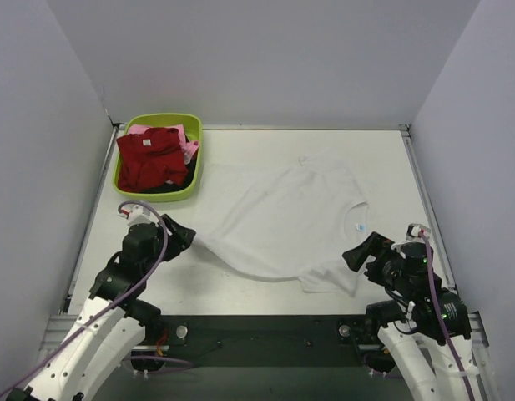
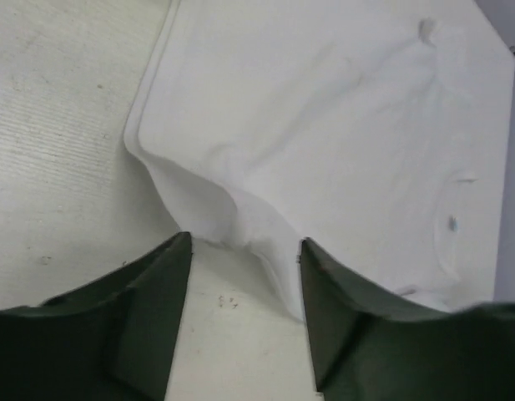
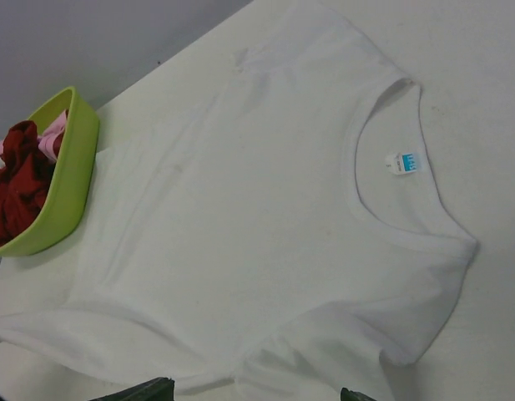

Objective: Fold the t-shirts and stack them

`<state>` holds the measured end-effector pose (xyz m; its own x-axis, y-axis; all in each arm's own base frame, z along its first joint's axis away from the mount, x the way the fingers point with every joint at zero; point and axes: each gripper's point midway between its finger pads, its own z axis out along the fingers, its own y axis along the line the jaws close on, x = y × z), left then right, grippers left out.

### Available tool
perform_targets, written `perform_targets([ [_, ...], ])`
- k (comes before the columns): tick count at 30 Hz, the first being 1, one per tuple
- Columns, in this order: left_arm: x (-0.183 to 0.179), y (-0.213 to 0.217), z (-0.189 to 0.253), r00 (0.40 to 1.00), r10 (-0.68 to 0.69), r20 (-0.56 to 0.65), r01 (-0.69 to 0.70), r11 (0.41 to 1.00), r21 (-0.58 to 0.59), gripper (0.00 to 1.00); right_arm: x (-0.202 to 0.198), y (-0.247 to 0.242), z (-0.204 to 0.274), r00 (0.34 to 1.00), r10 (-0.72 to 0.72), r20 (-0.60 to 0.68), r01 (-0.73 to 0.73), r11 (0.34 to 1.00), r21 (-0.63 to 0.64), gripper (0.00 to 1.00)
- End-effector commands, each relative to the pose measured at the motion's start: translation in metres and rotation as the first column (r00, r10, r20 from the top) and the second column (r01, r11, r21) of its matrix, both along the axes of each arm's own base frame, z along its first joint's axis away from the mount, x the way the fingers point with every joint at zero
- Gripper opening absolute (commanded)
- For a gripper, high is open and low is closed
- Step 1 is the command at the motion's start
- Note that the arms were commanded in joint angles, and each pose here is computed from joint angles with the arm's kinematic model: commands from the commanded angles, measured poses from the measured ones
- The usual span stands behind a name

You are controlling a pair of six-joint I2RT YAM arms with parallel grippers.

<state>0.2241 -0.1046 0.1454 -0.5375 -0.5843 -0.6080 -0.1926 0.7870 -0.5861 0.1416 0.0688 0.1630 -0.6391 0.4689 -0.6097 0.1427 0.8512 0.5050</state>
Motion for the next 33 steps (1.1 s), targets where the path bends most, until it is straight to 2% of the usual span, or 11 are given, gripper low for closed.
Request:
perform_targets([
  [1,-0.011,0.005,0.028,0.998,0.019,0.053,-0.017,0.999,-0.043,0.77,0.007,-0.005,0.003,0.999,-0.024,-0.028,0.023,0.999,-0.038,0.77],
  [2,-0.009,0.005,0.033,0.997,0.016,0.075,-0.013,0.999,-0.04,0.85,0.011,-0.005,0.002,0.999,-0.029,-0.029,0.027,0.999,-0.043,0.77],
  [5,0.002,0.001,0.044,0.992,0.006,0.128,-0.001,0.999,-0.036,0.89,0.035,-0.001,-0.002,0.999,-0.038,-0.019,0.037,0.998,-0.045,0.77],
  [11,0.05,-0.023,0.05,0.975,-0.034,0.218,0.042,0.999,-0.034,0.91,0.094,0.007,0.003,0.997,-0.076,0.026,0.078,0.996,-0.048,0.77],
  [13,0.07,-0.035,0.03,0.986,-0.064,0.152,0.065,0.998,-0.002,0.92,0.117,0.015,-0.004,0.998,-0.062,0.007,0.062,0.996,-0.069,0.77],
  [14,0.086,-0.044,0.047,0.977,-0.084,0.198,0.086,0.996,0.0,0.92,0.13,0.014,0.004,0.997,-0.073,0.027,0.075,0.993,-0.093,0.77],
  [15,0.099,-0.052,0.024,0.987,-0.102,0.122,0.1,0.995,0.029,0.92,0.141,0.015,-0.013,0.996,-0.081,-0.031,0.077,0.989,-0.129,0.77],
  [17,0.123,-0.073,0.037,0.98,-0.161,0.115,0.158,0.987,0.034,0.91,0.155,0.018,-0.022,0.994,-0.079,-0.078,0.067,0.986,-0.155,0.77],
  [18,0.133,-0.08,0.009,0.985,-0.171,0.027,0.169,0.984,0.06,0.91,0.167,0.017,-0.034,0.988,-0.102,-0.118,0.078,0.979,-0.188,0.76],
  [21,0.155,-0.091,-0.009,0.982,-0.179,-0.064,0.185,0.978,0.099,0.89,0.18,0.02,-0.055,0.977,-0.114,-0.181,0.071,0.971,-0.227,0.76],
  [33,0.183,-0.083,-0.066,0.952,-0.099,-0.291,0.182,0.944,0.274,0.86,0.193,0.021,-0.116,0.923,-0.137,-0.359,0.015,0.947,-0.321,0.76],
])
